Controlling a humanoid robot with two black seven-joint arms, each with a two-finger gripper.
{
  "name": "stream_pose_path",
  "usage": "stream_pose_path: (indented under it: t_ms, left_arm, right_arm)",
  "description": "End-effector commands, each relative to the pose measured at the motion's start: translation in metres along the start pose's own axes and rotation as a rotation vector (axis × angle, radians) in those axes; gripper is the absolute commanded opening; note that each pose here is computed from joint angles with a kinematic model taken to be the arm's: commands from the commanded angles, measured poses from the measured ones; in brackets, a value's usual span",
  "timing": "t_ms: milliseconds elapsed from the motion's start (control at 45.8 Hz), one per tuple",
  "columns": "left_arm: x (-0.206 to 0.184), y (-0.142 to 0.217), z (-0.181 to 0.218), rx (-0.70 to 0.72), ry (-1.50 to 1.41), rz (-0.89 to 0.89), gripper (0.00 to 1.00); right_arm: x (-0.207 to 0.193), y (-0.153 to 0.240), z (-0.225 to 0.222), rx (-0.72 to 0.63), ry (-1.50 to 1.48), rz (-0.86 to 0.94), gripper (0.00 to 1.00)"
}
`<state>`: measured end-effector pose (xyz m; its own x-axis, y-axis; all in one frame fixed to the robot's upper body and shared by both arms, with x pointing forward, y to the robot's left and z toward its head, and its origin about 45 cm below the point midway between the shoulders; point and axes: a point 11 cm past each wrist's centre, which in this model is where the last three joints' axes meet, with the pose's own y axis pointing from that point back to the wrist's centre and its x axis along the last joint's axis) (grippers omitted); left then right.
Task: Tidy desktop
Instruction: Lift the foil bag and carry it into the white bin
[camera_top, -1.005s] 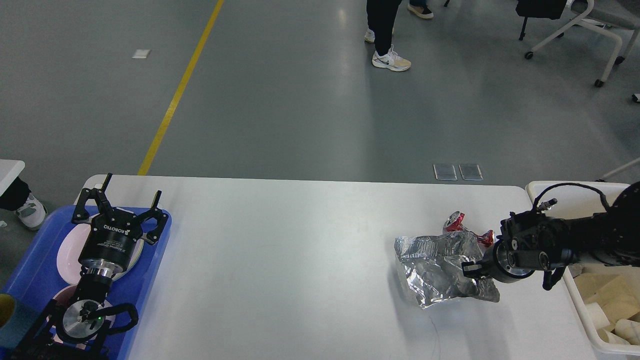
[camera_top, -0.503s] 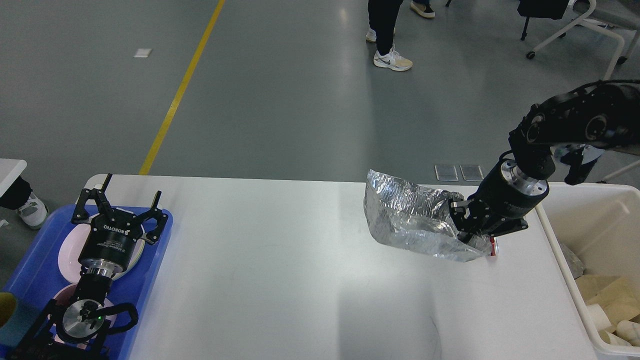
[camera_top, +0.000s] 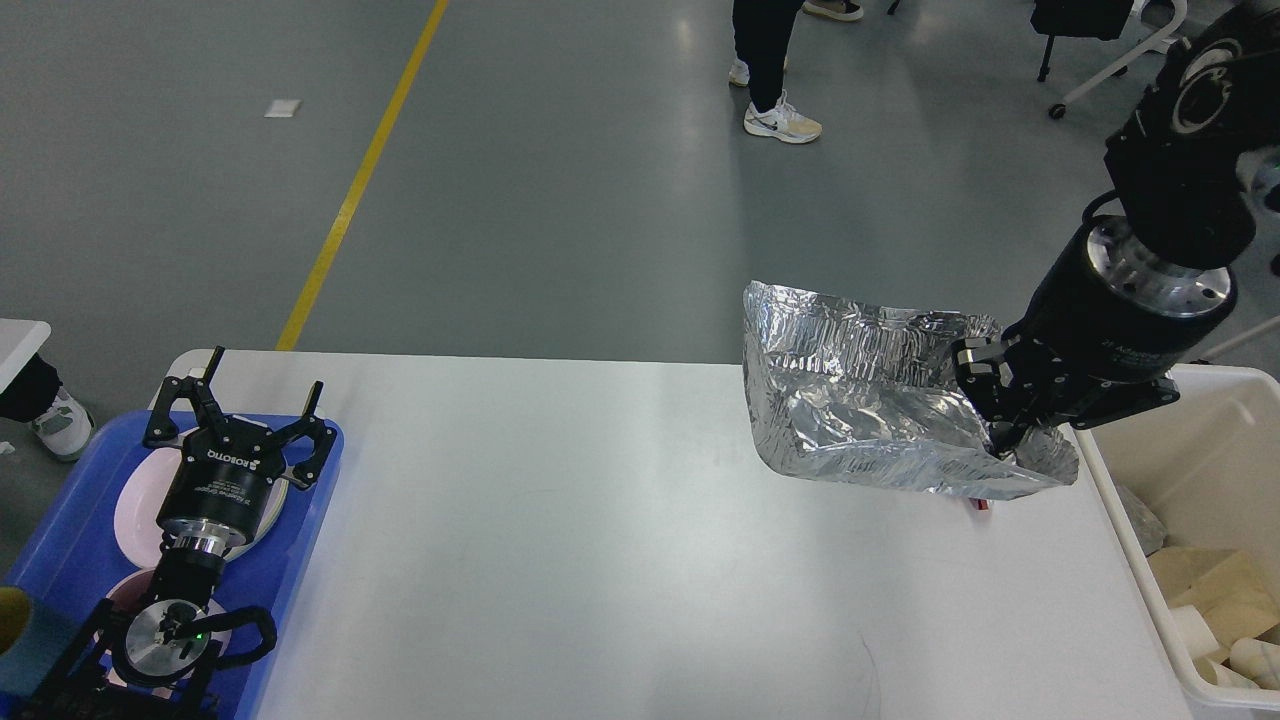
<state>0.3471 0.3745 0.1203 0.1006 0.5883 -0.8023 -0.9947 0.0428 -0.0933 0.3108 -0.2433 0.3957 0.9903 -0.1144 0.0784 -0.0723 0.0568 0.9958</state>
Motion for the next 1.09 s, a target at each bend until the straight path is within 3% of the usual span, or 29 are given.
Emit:
stream_pose_path:
  t_ms: [0,240,437,656,852,1071]
  left_arm:
    - [0.0,0.0,0.0,0.001,0.0,0.0,0.96]
    - [0.0,0.0,0.001,-0.001,-0.002,0.002,0.96]
    - [0.0,0.0,0.0,-0.001,0.0,0.0,0.96]
    - [0.0,0.0,0.001,-0.001,-0.002,0.002,0.96]
    - [0.0,0.0,0.0,-0.002,0.001,0.002,0.96]
    - [0.0,0.0,0.001,-0.001,-0.002,0.002,0.96]
  right_arm:
    - [0.0,-0.003,0.006,-0.004,-0.024,-0.012,0.0]
    - [0.014,-0.004,0.046,-0.051,-0.157,0.024,0.0]
    - [0.04,-0.022,0.128,-0.004,-0.394,0.069,0.0]
    - [0.066,-0.087,0.24,-0.058,-0.635,0.141,0.0]
    - [0.072,-0.154,0.285,-0.097,-0.718,0.199,0.0]
    - [0.046,-0.232,0.338,-0.206,-0.865,0.396,0.0]
